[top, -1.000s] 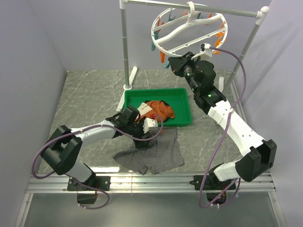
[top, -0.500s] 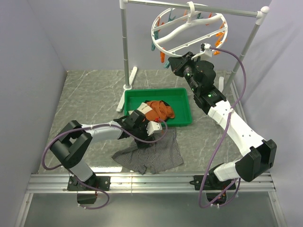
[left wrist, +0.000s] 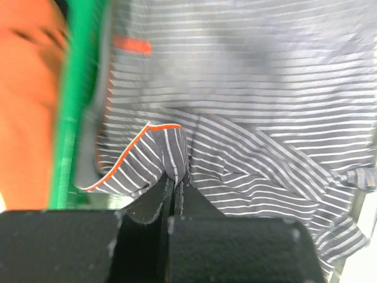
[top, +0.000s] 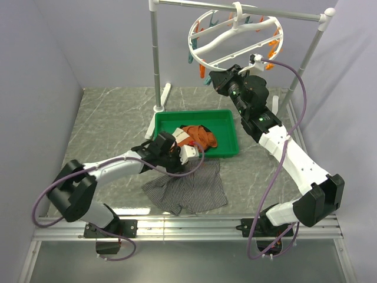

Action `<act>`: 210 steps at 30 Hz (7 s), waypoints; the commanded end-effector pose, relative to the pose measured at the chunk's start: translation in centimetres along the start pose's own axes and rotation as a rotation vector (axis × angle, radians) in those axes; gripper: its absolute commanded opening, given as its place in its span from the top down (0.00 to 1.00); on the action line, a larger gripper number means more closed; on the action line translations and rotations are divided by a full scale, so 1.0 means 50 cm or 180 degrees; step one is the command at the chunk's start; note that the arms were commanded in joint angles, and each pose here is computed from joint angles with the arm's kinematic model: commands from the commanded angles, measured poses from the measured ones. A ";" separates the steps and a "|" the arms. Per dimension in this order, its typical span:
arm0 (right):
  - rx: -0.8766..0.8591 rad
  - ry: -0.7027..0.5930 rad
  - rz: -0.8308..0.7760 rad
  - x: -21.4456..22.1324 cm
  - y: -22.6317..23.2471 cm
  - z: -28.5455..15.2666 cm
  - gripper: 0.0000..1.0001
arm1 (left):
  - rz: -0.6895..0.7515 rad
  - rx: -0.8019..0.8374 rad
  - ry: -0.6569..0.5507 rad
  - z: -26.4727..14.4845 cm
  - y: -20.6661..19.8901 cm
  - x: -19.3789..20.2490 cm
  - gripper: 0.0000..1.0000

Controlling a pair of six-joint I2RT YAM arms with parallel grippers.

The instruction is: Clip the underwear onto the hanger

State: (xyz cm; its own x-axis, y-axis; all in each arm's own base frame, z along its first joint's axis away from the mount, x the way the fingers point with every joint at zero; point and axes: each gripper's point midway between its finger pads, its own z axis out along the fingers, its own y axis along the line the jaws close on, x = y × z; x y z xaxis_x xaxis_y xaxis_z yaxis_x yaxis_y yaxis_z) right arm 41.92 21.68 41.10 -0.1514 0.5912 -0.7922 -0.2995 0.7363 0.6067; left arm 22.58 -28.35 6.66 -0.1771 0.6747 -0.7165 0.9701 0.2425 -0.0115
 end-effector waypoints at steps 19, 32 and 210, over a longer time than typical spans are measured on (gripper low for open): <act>-0.0320 -0.0189 -0.0019 -0.052 0.043 -0.030 1.00 | 0.0995 0.0085 -0.2593 -0.368 0.072 -0.470 1.00; -0.0454 -0.0141 0.0051 -0.057 0.067 -0.030 1.00 | 0.0829 -0.0614 -0.2646 -0.304 0.257 -0.538 1.00; -0.0630 0.0387 -0.0030 0.028 0.055 -0.078 0.03 | 0.0598 -0.0665 -0.3051 -0.347 0.322 -0.629 0.63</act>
State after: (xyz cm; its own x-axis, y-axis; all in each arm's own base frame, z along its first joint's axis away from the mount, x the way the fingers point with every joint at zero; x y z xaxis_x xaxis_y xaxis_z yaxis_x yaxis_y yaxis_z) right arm 38.66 23.53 39.84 -0.2797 0.5361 -0.7965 -0.4272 0.6735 0.6033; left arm 41.68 -34.49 37.03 0.2119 -0.0634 -0.9752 0.9160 0.3607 0.1756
